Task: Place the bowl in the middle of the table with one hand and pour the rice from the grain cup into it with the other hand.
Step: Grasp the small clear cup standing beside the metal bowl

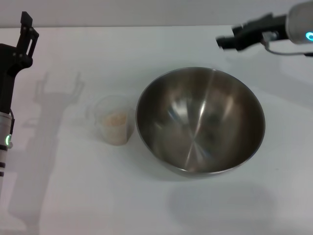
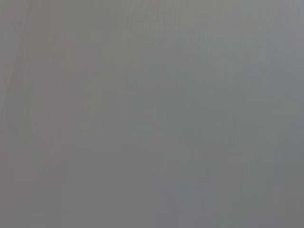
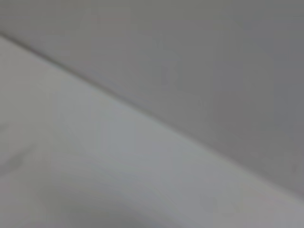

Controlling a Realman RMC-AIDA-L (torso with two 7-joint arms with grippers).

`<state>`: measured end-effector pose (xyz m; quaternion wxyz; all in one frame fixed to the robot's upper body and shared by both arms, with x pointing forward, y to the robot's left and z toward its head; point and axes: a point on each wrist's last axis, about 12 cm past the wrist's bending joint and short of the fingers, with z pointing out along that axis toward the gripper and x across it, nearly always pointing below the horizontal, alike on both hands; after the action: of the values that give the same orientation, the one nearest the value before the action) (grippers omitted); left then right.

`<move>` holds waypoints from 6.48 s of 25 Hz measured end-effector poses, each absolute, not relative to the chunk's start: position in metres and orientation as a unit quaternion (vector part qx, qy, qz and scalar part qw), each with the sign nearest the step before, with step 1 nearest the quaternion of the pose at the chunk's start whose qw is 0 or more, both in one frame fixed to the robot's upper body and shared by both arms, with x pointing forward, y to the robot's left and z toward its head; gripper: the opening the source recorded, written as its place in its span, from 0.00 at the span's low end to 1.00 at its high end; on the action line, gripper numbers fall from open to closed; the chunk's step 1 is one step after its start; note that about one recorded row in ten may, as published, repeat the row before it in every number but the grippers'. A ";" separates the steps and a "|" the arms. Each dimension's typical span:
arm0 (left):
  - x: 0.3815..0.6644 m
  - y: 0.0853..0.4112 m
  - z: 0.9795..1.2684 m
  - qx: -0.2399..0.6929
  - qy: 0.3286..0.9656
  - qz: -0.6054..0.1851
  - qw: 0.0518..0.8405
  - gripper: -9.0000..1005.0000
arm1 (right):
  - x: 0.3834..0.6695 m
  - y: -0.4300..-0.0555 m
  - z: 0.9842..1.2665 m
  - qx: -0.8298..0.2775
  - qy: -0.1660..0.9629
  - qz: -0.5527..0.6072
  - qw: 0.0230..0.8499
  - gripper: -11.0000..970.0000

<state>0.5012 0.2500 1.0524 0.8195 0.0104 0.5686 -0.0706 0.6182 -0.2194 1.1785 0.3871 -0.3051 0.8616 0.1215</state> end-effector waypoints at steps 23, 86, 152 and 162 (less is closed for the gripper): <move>0.499 0.249 1.053 0.011 0.563 -0.074 0.823 0.78 | 0.606 -0.172 1.112 -0.196 0.685 0.003 0.702 0.51; 0.407 0.240 0.988 0.118 0.691 -0.072 0.709 0.77 | 0.568 -0.293 1.052 -0.065 0.647 -0.018 0.759 0.51; 0.474 0.222 0.991 0.180 0.716 -0.047 0.673 0.41 | 0.575 -0.289 1.049 -0.068 0.666 -0.015 0.742 0.51; 0.478 0.220 0.994 0.145 0.722 -0.077 0.673 0.11 | 0.575 -0.288 1.050 -0.069 0.663 -0.013 0.745 0.51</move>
<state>0.4779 0.2205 0.9935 0.6726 0.1454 0.7215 -0.0770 0.5746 -0.2876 1.0499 0.7452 -0.0686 0.6632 -0.0134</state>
